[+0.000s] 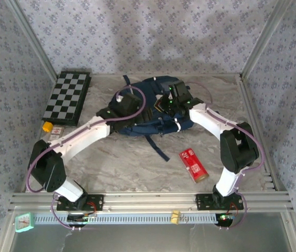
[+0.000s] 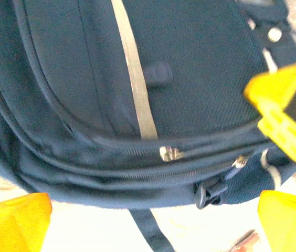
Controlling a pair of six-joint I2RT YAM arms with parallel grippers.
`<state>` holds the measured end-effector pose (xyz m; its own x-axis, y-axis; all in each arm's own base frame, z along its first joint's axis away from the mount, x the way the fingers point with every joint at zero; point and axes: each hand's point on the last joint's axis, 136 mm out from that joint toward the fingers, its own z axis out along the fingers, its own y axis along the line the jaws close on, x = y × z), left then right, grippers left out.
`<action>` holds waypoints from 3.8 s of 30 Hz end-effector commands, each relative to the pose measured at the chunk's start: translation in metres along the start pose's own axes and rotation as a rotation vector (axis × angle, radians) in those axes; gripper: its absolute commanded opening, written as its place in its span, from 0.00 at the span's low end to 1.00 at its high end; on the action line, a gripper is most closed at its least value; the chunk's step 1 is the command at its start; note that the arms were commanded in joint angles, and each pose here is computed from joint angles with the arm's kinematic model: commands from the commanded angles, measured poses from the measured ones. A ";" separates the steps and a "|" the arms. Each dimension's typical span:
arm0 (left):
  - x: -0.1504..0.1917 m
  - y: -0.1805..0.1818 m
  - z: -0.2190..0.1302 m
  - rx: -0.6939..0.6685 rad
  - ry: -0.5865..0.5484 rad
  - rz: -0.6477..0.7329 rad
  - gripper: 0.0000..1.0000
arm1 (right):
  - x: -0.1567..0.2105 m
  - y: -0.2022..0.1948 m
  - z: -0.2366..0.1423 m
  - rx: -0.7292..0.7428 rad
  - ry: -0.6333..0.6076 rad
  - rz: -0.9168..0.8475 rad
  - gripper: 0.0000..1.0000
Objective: Pack the student bag
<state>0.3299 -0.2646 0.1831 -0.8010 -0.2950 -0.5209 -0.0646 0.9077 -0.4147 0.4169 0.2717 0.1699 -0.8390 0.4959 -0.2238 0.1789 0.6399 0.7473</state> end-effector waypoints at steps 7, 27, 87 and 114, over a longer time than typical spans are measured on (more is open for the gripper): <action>-0.009 0.016 0.028 -0.181 -0.087 -0.098 1.00 | -0.005 0.046 -0.017 -0.139 -0.059 -0.024 0.00; -0.034 0.024 0.036 -0.178 -0.226 -0.245 0.99 | 0.003 0.047 -0.011 -0.152 -0.045 -0.023 0.00; -0.036 0.062 0.013 -0.277 -0.060 0.272 0.00 | -0.021 0.013 -0.019 -0.104 0.036 -0.076 0.00; 0.024 -0.090 0.035 0.188 0.089 0.321 0.00 | -0.021 -0.005 -0.031 -0.098 0.248 -0.080 0.52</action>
<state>0.3359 -0.3532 0.1678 -0.8270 0.0063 -0.5621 0.2476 0.9018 -0.3542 0.4301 0.2284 0.1789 -0.9486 0.2617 -0.1778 0.0504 0.6797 0.7317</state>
